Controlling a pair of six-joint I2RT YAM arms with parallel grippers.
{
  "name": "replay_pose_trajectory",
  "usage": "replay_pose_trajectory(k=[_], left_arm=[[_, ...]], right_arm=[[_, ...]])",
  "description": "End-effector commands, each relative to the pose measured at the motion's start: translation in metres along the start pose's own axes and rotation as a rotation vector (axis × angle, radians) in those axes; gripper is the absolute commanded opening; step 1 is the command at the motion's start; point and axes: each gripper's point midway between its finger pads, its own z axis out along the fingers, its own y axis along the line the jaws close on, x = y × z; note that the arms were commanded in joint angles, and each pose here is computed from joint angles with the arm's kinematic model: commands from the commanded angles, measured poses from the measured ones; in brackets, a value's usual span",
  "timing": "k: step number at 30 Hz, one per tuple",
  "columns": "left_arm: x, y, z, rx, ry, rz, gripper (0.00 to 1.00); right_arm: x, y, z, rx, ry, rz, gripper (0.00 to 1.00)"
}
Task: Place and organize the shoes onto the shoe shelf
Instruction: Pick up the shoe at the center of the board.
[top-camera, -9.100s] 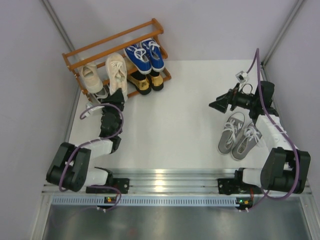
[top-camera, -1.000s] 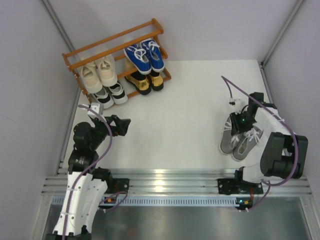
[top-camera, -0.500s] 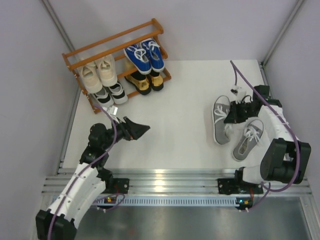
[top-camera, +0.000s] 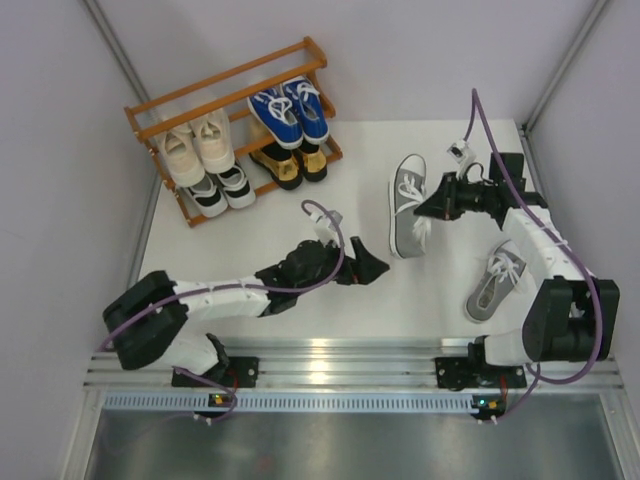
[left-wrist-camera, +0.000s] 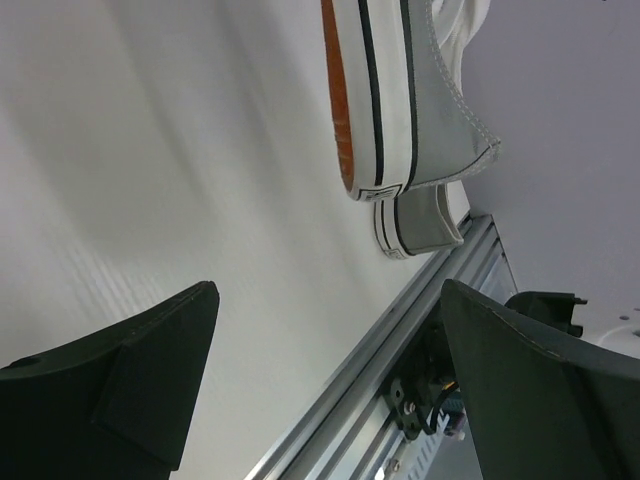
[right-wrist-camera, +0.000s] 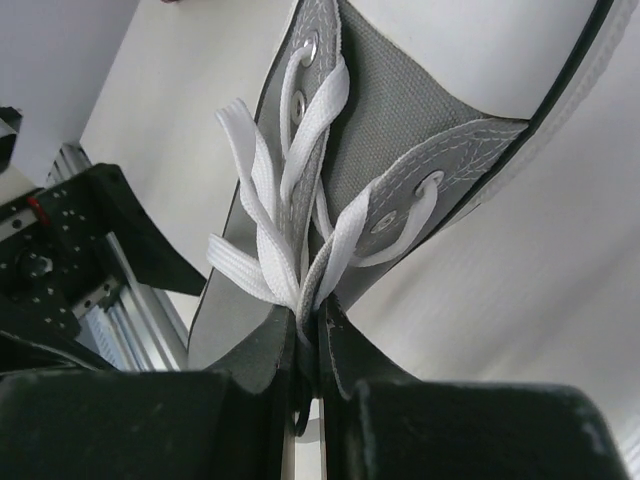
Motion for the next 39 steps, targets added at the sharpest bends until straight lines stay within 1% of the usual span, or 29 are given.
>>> replay_pose_trajectory(k=[1,2,4,5,7,8,9,11,12,14,16,17,19,20,23,25,28,31,33,37,39], left_arm=[[-0.033,-0.049,0.023,0.117,-0.171,-0.04,0.98],[-0.029,-0.047,0.031,0.108,-0.175,-0.038,0.98],[-0.026,-0.058,0.037,0.122,-0.182,-0.022,0.98],[-0.023,-0.055,0.043,0.102,-0.187,-0.014,0.98],[-0.019,-0.06,0.047,0.091,-0.201,0.008,0.98],[-0.023,-0.052,0.049,0.048,-0.24,0.01,0.98],[-0.021,-0.056,0.05,0.055,-0.254,0.028,0.98],[-0.02,-0.046,0.054,0.024,-0.292,0.037,0.96],[-0.021,-0.05,0.055,0.039,-0.308,0.035,0.94],[-0.02,-0.042,0.059,0.02,-0.324,0.029,0.86],[-0.023,-0.043,0.061,0.025,-0.347,0.023,0.8],[-0.023,-0.042,0.063,0.021,-0.352,0.022,0.74],[-0.03,-0.043,0.062,0.022,-0.382,0.025,0.69],[-0.032,-0.044,0.061,0.025,-0.394,0.03,0.63],[-0.042,-0.047,0.056,0.027,-0.433,0.065,0.6],[-0.047,-0.049,0.052,0.023,-0.447,0.096,0.6],[-0.05,-0.05,0.044,0.037,-0.461,0.116,0.65],[-0.055,-0.054,0.034,0.068,-0.492,0.095,0.7],[-0.057,-0.053,0.031,0.069,-0.506,0.07,0.77],[-0.057,-0.055,0.031,0.078,-0.502,0.049,0.84],[-0.056,-0.055,0.032,0.083,-0.498,0.042,0.85]], right_arm=[[-0.032,0.04,0.004,-0.164,-0.109,-0.066,0.0],[-0.036,0.042,0.004,-0.172,-0.129,-0.088,0.0],[-0.028,0.043,0.007,-0.185,-0.127,-0.065,0.0],[-0.03,0.045,0.006,-0.19,-0.146,-0.087,0.0],[-0.024,0.046,0.008,-0.201,-0.145,-0.064,0.0],[-0.023,0.047,0.008,-0.204,-0.155,-0.063,0.0],[-0.022,0.048,0.008,-0.212,-0.155,-0.062,0.0],[-0.02,0.051,0.007,-0.223,-0.158,-0.039,0.0],[-0.024,0.052,0.007,-0.232,-0.173,-0.057,0.0],[-0.022,0.055,0.007,-0.247,-0.174,-0.043,0.0],[-0.023,0.056,0.006,-0.252,-0.182,-0.049,0.0],[-0.022,0.058,0.005,-0.254,-0.183,-0.047,0.0],[-0.022,0.058,0.004,-0.256,-0.186,-0.051,0.0],[-0.021,0.06,0.004,-0.262,-0.184,-0.053,0.0],[-0.018,0.059,0.004,-0.263,-0.183,-0.053,0.0],[-0.016,0.059,0.004,-0.262,-0.182,-0.057,0.0],[-0.016,0.058,0.005,-0.26,-0.18,-0.059,0.0],[-0.015,0.057,0.006,-0.261,-0.178,-0.059,0.0],[-0.014,0.057,0.006,-0.263,-0.176,-0.059,0.0],[-0.014,0.057,0.006,-0.267,-0.174,-0.06,0.0],[-0.014,0.058,0.006,-0.27,-0.174,-0.064,0.0]])
